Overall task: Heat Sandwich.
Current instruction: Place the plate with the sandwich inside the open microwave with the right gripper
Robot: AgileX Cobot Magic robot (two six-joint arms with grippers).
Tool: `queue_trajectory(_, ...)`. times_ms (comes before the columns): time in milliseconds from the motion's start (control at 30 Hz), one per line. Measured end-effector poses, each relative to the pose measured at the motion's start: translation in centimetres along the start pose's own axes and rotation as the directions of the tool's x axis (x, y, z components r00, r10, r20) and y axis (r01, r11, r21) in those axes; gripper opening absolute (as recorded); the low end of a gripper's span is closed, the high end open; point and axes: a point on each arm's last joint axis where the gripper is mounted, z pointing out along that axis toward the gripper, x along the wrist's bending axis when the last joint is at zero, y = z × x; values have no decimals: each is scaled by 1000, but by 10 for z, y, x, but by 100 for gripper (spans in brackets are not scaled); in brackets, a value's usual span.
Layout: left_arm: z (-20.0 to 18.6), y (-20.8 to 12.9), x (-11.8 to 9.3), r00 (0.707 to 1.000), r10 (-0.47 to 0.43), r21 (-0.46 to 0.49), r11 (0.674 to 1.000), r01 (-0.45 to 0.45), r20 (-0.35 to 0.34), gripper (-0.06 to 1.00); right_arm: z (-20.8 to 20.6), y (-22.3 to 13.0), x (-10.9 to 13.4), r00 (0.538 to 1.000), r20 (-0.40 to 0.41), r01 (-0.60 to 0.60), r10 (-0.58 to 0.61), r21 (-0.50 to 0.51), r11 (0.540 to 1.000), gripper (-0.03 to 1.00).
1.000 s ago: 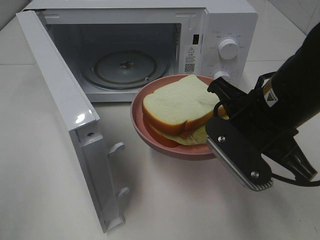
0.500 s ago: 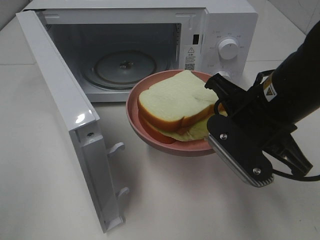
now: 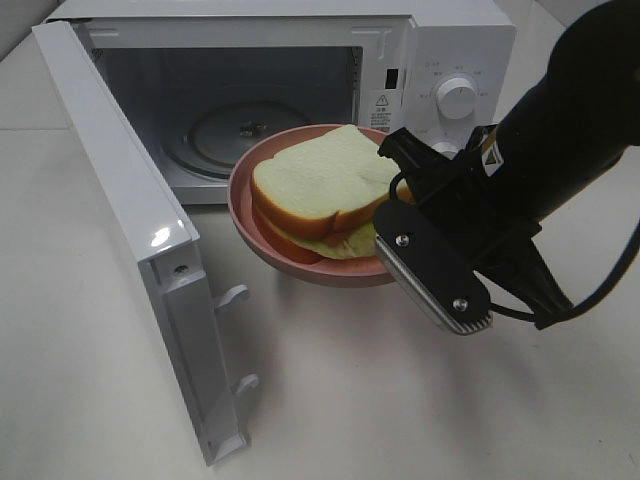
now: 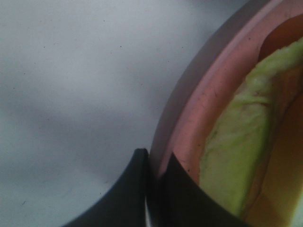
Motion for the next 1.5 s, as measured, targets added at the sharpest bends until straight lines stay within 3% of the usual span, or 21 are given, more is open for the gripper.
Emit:
queue_trajectory(967,0,0,0,1000,0,0,1000,0,0,99,38,12,-64,999,0,43,-43,-34,999,5)
queue_trajectory(1500,0,0,0,1000,0,0,1000,0,0,99,52,11,-101,999,-17,-42,42,-19,999,5)
